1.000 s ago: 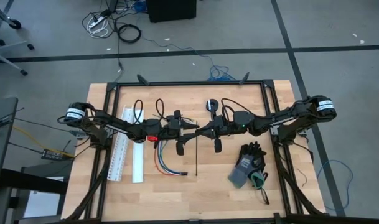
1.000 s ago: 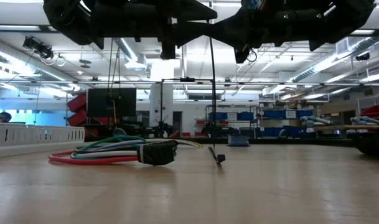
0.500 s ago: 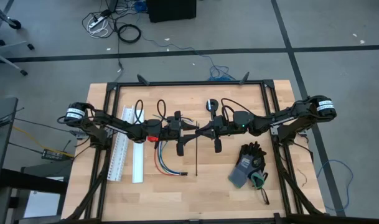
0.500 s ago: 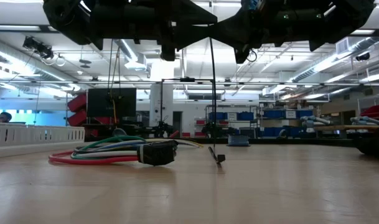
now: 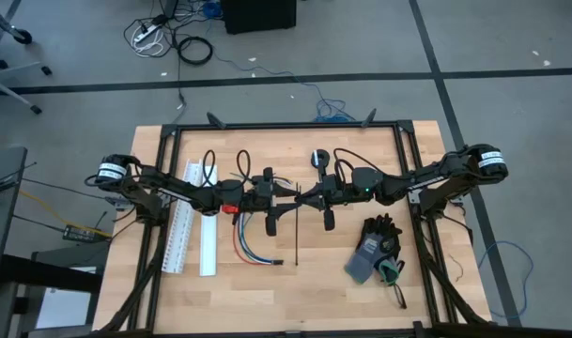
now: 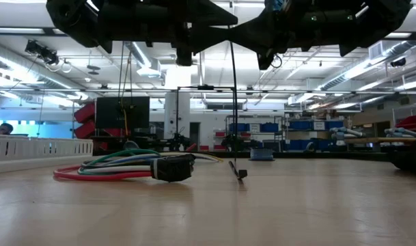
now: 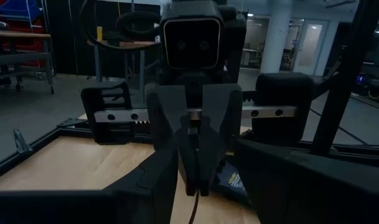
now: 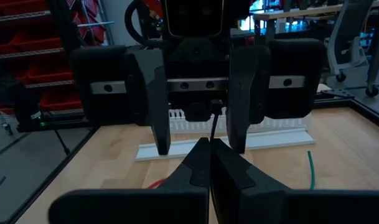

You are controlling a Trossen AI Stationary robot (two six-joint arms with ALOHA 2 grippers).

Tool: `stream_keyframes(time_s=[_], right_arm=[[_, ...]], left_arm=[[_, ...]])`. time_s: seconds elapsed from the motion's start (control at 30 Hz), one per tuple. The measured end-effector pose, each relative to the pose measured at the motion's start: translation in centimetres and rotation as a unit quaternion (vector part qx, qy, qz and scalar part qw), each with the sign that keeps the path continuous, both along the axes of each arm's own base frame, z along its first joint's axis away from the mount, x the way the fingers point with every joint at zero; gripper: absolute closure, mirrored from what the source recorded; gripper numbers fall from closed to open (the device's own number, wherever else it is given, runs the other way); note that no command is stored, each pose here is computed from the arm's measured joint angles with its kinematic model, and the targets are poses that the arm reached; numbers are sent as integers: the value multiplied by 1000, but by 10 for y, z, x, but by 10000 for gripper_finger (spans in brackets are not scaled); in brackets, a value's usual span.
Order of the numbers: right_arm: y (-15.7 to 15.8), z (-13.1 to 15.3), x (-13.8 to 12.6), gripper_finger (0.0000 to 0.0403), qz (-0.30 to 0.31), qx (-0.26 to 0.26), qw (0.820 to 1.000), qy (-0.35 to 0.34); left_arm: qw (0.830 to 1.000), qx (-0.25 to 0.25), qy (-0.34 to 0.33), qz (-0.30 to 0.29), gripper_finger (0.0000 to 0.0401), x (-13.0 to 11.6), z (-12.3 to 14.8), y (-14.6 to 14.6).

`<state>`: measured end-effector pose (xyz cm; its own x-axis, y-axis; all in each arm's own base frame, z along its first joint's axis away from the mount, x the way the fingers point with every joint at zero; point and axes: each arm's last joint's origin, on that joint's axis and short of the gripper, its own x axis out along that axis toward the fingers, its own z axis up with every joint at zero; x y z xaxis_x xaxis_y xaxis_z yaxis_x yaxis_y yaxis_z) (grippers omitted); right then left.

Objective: Ziptie cables
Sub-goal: Wrap the cables together using a ziptie

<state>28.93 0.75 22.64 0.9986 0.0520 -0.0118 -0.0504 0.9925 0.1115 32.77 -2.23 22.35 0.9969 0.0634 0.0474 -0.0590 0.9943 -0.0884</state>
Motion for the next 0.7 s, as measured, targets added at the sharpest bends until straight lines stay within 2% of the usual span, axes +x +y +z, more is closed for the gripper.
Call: stream_keyframes(time_s=[0.4,0.7], right_arm=[[0,-1,0,403,0,-1,1000,3],[0,-1,0,403,1,-1,1000,3]], left_arm=[[1000,1,-1,-1,254,0,0,-1],[1000,12,-3,2,311,0,1,0]])
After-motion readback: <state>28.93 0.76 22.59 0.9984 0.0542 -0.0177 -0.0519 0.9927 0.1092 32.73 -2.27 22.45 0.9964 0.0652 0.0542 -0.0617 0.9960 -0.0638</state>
